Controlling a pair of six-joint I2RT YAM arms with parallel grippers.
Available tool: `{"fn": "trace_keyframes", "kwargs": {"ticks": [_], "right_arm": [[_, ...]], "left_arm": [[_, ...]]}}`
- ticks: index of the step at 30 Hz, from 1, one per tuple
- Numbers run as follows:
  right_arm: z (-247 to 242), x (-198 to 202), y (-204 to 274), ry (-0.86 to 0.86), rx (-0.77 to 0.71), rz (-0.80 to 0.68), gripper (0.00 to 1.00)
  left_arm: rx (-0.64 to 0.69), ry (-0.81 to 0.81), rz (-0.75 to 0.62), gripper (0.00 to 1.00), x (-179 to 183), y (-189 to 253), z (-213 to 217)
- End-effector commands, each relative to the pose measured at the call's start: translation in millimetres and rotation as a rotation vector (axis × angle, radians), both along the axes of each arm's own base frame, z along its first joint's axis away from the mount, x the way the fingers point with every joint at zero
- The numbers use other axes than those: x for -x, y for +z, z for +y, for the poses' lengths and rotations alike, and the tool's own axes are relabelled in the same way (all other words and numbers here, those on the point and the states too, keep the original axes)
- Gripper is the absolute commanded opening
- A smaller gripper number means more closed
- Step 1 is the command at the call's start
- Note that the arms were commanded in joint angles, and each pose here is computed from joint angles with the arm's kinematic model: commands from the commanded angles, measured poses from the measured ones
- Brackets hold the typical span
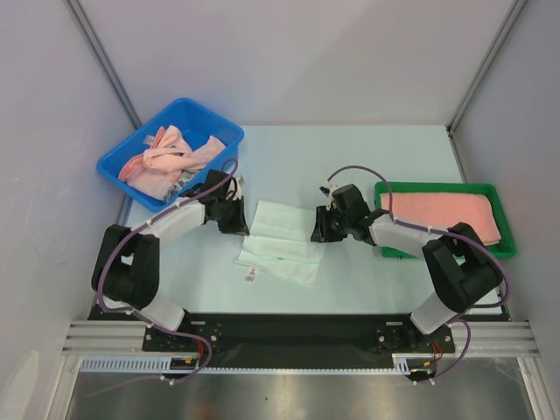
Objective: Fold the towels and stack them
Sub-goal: Fold the towel
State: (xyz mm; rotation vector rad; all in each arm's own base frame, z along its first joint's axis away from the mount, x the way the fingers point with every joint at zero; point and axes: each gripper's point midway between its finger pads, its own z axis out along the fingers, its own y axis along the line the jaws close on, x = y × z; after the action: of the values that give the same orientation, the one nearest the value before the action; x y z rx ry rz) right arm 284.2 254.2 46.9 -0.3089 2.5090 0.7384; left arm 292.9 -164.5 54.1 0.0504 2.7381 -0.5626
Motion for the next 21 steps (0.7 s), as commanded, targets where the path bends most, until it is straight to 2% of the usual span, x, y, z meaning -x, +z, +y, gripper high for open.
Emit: {"fn": "trace_keyframes", "kwargs": {"ticks": [1, 7, 12, 14, 16, 18, 21], "right_arm": [[2.7, 7.4, 15.4, 0.033, -0.016, -0.025, 0.33], [5.8, 20.1, 11.6, 0.058, -0.037, -0.005, 0.28], [8.4, 30.8, 11.5, 0.081, -0.048, -0.005, 0.27], [10.3, 34.5, 11.8, 0.094, -0.057, -0.009, 0.24], [12.5, 38.9, 11.7, 0.115, -0.07, -0.015, 0.19], [22.1, 51.8, 20.1, 0.175, -0.11, -0.041, 0.18], [32.4, 82.1, 27.7, 0.307, -0.142, -0.069, 0.23]], "left_arm": [[-0.01, -0.006, -0.056, 0.0, 1.0, 16.8, 5.6], [-0.015, -0.007, -0.055, 0.0, 10.8, 14.8, 9.6], [-0.012, 0.005, -0.066, 0.08, 23.1, 16.9, 14.5], [-0.014, 0.011, -0.074, 0.14, 26.0, 18.0, 16.7], [-0.012, 0.02, -0.078, 0.15, 30.5, 18.3, 18.5], [-0.021, 0.036, -0.061, 0.23, 37.0, 13.6, 22.1], [-0.04, 0.075, -0.055, 0.21, 43.8, 8.7, 29.0]]}}
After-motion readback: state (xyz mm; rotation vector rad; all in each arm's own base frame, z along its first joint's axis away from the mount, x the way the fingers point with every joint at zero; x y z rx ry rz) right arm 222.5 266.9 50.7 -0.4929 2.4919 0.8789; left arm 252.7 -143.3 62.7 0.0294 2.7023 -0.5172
